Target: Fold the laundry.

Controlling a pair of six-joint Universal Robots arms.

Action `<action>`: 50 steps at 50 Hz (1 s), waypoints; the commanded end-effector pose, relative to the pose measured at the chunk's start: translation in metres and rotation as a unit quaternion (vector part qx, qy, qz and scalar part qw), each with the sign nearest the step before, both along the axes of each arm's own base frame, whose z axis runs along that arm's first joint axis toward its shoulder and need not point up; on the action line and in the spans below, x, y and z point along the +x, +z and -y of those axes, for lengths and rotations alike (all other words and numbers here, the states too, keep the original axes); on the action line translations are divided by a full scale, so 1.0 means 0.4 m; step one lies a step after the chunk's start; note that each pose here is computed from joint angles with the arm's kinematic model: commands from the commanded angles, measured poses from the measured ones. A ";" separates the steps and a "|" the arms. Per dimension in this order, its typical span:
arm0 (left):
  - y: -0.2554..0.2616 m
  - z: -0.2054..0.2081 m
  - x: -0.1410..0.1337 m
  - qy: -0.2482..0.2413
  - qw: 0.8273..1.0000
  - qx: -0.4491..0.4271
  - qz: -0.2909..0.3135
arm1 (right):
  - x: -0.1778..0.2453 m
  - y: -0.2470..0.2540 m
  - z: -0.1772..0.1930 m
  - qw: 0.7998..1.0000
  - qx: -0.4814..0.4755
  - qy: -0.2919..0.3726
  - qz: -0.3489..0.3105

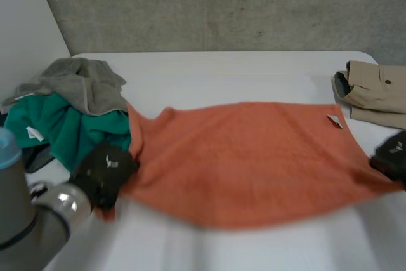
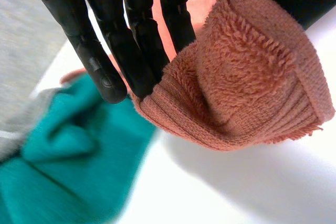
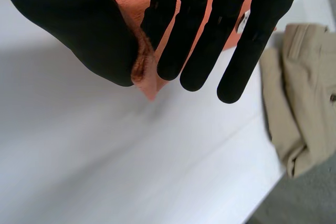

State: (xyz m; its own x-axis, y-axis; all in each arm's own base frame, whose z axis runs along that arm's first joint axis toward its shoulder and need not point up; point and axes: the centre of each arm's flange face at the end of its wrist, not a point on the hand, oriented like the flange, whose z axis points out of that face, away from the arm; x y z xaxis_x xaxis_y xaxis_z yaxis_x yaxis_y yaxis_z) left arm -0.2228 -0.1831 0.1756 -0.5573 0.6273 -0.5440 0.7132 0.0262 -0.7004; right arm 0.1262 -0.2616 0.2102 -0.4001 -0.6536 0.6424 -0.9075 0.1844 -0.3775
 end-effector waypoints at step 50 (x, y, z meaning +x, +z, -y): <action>0.056 0.017 0.067 0.097 0.989 -0.111 -0.006 | -0.014 -0.040 0.115 0.993 -0.087 -0.038 0.069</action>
State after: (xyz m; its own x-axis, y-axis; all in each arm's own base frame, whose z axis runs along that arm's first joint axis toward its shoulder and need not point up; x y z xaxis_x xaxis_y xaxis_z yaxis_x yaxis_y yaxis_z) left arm -0.2005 -0.1809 0.1874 -0.6430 0.4150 -0.6436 0.7117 0.0134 -0.7024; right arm 0.1223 -0.3054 0.1864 -0.5355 -0.5233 0.6629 -0.8294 0.1779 -0.5296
